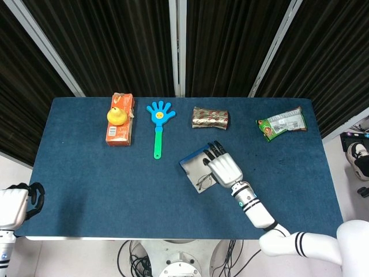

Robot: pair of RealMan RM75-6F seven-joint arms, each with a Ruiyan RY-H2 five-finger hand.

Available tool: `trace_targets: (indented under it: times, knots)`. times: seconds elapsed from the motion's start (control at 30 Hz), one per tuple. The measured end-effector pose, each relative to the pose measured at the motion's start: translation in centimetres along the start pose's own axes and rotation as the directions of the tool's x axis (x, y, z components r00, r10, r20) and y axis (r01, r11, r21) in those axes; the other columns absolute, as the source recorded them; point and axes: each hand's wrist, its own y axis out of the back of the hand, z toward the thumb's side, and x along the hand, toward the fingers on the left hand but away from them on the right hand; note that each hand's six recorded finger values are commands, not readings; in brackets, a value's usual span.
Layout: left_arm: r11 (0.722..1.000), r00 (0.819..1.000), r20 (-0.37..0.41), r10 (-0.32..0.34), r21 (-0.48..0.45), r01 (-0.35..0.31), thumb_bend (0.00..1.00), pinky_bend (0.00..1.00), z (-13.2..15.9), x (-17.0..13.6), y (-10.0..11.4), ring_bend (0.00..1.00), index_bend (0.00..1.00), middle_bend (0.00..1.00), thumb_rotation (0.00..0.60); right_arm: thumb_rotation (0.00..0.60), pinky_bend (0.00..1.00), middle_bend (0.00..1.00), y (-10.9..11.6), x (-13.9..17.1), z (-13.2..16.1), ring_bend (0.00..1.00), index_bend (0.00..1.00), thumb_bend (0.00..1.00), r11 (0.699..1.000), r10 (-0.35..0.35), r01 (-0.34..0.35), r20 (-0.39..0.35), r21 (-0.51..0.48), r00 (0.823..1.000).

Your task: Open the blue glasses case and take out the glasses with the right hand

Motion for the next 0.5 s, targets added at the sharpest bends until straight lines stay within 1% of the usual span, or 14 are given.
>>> trace_targets:
  times: [0.13, 0.3, 0.5]
  knots:
    - [1.0, 1.0, -0.001, 0.001, 0.0, -0.001, 0.36, 0.57, 0.0, 0.0, 0.0, 0.55, 0.7, 0.71, 0.6, 0.6, 0.0, 0.18, -1.2, 0.3, -0.6, 0.0, 0.46, 0.33, 1.0, 0.03, -0.03, -0.002, 0.004, 1.0]
    - [1.0, 1.0, -0.002, 0.0, -0.001, 0.0, 0.36, 0.57, 0.0, 0.0, 0.0, 0.55, 0.7, 0.71, 0.6, 0.6, 0.0, 0.18, -2.4, -0.1, -0.8, 0.0, 0.46, 0.34, 0.999, 0.052, -0.052, -0.001, 0.008, 0.999]
    - [1.0, 1.0, -0.001, -0.001, -0.003, 0.001, 0.36, 0.57, 0.0, 0.0, 0.0, 0.55, 0.7, 0.71, 0.6, 0.6, 0.0, 0.19, -3.1, -0.3, -0.5, 0.0, 0.47, 0.35, 0.998, 0.064, -0.064, -0.011, -0.003, 0.998]
